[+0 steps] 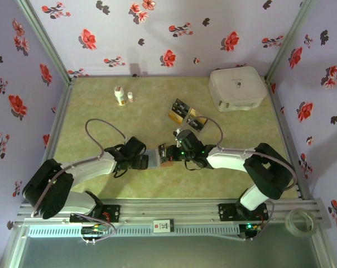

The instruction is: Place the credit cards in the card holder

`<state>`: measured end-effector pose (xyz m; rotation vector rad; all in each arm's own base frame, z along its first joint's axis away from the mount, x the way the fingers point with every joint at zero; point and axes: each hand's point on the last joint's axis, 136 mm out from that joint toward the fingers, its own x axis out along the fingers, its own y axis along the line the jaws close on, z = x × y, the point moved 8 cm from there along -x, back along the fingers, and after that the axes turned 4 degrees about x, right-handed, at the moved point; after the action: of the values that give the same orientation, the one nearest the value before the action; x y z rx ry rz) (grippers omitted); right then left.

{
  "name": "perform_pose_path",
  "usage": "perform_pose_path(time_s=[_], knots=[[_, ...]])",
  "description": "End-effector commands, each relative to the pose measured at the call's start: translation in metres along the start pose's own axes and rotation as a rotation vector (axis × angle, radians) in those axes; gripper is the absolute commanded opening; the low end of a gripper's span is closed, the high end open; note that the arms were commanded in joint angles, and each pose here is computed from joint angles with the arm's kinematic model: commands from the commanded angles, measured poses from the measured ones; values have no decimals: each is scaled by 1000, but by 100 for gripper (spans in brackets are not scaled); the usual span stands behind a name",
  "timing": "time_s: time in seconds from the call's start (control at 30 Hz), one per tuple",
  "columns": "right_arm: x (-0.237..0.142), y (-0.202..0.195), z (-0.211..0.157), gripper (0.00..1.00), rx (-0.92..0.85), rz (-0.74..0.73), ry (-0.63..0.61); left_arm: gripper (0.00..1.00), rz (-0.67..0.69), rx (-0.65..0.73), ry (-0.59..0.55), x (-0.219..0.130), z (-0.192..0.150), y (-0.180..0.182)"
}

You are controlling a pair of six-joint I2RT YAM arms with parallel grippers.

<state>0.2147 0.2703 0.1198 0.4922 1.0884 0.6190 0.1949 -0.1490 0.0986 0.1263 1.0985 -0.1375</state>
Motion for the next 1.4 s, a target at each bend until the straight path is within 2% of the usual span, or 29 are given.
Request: perform_pose_path(time_s=[0.0, 0.27, 0.8, 1.37], knots=[[3, -4, -3, 0, 19, -19, -12, 100, 66, 3, 26, 2, -8, 7], [-2, 3, 1, 0, 16, 15, -21, 100, 76, -24, 15, -1, -8, 9], [2, 20, 5, 0, 57, 209, -52, 100, 55, -45, -30, -14, 2, 10], [16, 2, -4, 0, 102, 218, -78, 100, 82, -64, 6, 0, -9, 16]])
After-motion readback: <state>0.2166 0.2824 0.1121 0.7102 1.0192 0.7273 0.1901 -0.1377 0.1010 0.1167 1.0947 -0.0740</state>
